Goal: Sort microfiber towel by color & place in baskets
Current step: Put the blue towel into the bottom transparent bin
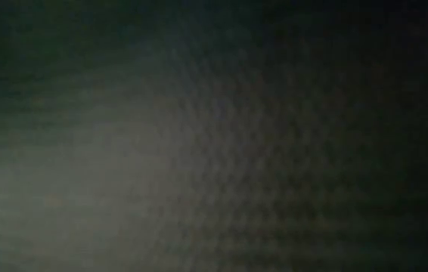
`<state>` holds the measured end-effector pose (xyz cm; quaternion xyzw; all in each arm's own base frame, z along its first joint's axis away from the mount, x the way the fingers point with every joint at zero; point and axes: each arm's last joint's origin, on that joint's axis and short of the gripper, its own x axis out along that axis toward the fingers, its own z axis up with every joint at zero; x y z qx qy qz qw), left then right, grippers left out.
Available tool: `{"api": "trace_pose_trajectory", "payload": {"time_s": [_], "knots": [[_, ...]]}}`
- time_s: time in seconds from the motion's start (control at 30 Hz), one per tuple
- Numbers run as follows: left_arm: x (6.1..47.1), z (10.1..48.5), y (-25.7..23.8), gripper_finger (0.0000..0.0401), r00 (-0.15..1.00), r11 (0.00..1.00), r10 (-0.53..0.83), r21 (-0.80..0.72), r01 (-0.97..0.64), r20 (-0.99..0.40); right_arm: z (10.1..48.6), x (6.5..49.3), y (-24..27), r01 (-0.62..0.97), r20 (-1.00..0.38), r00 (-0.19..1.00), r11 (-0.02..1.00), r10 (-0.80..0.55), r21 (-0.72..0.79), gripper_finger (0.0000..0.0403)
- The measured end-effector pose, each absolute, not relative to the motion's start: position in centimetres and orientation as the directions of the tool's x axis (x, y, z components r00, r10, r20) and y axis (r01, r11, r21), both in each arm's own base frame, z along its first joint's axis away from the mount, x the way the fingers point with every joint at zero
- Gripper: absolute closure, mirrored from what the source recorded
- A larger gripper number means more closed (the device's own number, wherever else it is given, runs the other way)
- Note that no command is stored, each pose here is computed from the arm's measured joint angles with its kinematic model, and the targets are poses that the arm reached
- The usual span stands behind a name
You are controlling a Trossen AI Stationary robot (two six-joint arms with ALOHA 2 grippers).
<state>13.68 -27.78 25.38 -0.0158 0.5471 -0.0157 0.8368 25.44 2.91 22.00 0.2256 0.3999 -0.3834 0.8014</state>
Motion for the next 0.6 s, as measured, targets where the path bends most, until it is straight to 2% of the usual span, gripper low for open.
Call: {"api": "trace_pose_trajectory", "payload": {"time_s": [0.33,0.6], "knots": [[13.1,23.2,-24.9,0.0401,0.484,0.978,-0.200,-0.205,0.043,-0.852,21.9,25.4,2.9,0.795,-0.815,0.383,0.604,-0.434,0.052,0.0310],[12.4,22.7,-22.7,0.0401,0.515,0.976,-0.201,-0.216,0.033,-0.833,21.9,25.4,2.9,0.796,-0.815,0.382,0.603,-0.434,0.052,0.0310]]}}
